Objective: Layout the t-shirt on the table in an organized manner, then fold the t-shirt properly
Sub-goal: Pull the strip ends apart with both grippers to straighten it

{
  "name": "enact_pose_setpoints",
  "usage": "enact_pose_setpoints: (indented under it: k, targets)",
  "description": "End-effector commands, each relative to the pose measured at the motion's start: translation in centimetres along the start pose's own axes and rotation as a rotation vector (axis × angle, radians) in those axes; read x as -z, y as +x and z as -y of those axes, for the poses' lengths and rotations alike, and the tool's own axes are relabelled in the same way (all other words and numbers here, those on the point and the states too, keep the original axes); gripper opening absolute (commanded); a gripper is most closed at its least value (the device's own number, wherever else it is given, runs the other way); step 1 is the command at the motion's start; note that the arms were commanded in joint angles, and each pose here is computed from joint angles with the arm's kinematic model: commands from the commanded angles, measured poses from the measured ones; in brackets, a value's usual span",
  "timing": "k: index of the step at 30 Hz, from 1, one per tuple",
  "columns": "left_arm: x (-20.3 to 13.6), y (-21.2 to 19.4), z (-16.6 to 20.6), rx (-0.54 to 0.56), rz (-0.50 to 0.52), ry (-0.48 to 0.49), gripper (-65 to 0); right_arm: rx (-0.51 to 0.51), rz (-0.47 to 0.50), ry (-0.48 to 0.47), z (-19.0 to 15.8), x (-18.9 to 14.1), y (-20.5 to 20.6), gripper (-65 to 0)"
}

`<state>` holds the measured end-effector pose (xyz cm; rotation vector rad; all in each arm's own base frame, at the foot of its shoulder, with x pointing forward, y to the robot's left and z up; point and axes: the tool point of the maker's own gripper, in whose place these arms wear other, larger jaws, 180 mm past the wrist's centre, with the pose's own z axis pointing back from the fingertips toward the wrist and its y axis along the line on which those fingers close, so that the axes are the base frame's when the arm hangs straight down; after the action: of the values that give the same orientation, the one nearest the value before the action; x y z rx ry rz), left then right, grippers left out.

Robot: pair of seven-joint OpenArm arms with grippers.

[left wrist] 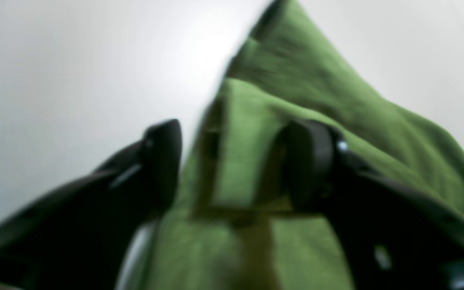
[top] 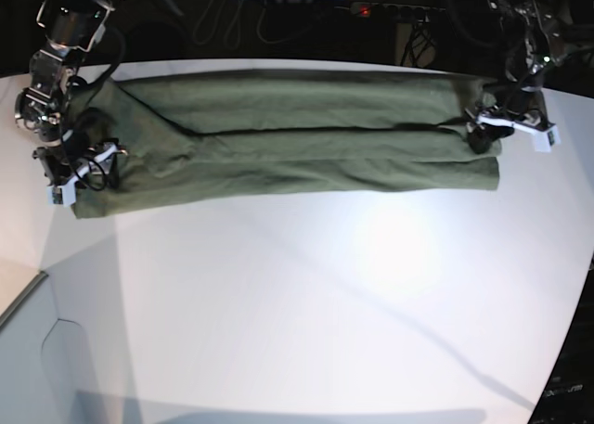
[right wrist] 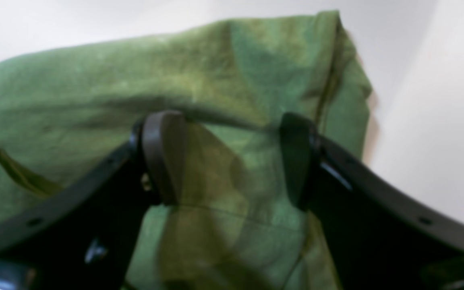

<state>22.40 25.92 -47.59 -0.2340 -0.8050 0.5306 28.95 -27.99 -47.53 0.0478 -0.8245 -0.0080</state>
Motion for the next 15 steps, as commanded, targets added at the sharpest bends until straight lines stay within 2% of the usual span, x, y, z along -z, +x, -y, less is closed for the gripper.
enact_pose_setpoints:
  k: [1,5,8,9,11,15]
  targets:
    - [0.0,-3.0,0.2,0.007,-0.117,0.008,-32.5,-0.009,-0.042,-0.003,-0.1,0.1,-0.6,-27.8]
    - [0.3,-3.5,1.0,0.025,-0.133,-0.012,-47.2,-0.008,-0.043,-0.002,-0.1,0.1,-0.7,-27.8]
    - [0.2,-3.2,1.0,0.026,-0.127,-0.011,-63.5,-0.008,-0.045,-0.002,-0.1,0.0,-0.8,-27.8]
    - [0.1,-3.2,1.0,0.029,-0.126,-0.011,-65.0,-0.008,-0.045,-0.002,-0.1,0.0,-0.8,-27.8]
    - [-0.1,-2.1,1.2,0.04,-0.099,-0.016,-63.8,-0.008,-0.045,-0.002,-0.1,0.0,-0.8,-27.8]
    - [-1.4,2.8,0.6,0.057,0.026,0.005,-65.0,-0.008,-0.047,-0.002,-0.1,0.0,-0.9,-27.8]
